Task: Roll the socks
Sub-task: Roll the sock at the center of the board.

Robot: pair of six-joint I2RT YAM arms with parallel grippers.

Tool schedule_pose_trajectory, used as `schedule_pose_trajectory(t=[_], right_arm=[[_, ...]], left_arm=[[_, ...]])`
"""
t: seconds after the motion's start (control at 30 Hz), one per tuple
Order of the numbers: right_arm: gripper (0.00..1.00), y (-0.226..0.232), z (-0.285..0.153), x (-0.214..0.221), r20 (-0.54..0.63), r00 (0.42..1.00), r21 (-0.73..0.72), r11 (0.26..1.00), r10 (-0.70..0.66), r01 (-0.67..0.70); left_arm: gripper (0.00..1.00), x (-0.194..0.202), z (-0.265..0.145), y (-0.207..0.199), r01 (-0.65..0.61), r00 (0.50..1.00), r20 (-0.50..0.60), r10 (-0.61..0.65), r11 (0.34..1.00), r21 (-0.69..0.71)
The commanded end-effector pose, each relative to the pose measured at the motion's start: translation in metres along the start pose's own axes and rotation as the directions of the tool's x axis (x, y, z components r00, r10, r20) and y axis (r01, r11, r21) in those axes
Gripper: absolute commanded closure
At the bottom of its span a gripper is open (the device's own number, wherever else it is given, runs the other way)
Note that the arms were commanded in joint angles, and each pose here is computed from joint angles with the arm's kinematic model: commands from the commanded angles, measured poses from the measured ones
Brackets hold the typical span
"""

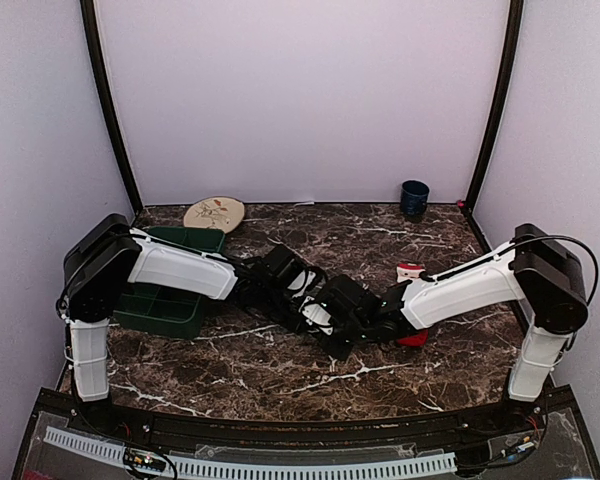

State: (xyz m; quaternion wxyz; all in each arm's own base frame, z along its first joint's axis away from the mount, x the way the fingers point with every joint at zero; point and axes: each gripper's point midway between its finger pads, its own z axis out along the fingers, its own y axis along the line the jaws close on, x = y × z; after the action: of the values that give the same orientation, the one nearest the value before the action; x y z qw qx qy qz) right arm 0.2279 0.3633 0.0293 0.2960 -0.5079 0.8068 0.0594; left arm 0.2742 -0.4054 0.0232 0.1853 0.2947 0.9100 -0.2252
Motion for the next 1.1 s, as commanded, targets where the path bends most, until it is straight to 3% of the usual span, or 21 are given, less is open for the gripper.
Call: schedule_pose_trajectory(t=[0.0, 0.17, 1.07], right_arm=[[0.91, -0.008, 0.016, 0.025, -0.083, 0.993, 0.012, 0.997, 0.081, -0.080], [0.94, -0.007, 0.012, 0.026, -0.077, 0.992, 0.004, 0.995, 0.104, -0.104], [1.00, -0.002, 0.006, 0.038, -0.095, 0.984, -0.018, 0.988, 0.149, -0.151]], left_arm=[[0.71, 0.046, 0.008, 0.006, 0.032, 0.989, -0.143, -0.042, 0.997, -0.071], [0.60, 0.045, 0.002, 0.019, 0.065, 0.990, -0.117, -0.080, 0.990, -0.126], [0.47, 0.035, -0.025, 0.034, 0.140, 0.989, -0.010, -0.145, 0.972, -0.187]])
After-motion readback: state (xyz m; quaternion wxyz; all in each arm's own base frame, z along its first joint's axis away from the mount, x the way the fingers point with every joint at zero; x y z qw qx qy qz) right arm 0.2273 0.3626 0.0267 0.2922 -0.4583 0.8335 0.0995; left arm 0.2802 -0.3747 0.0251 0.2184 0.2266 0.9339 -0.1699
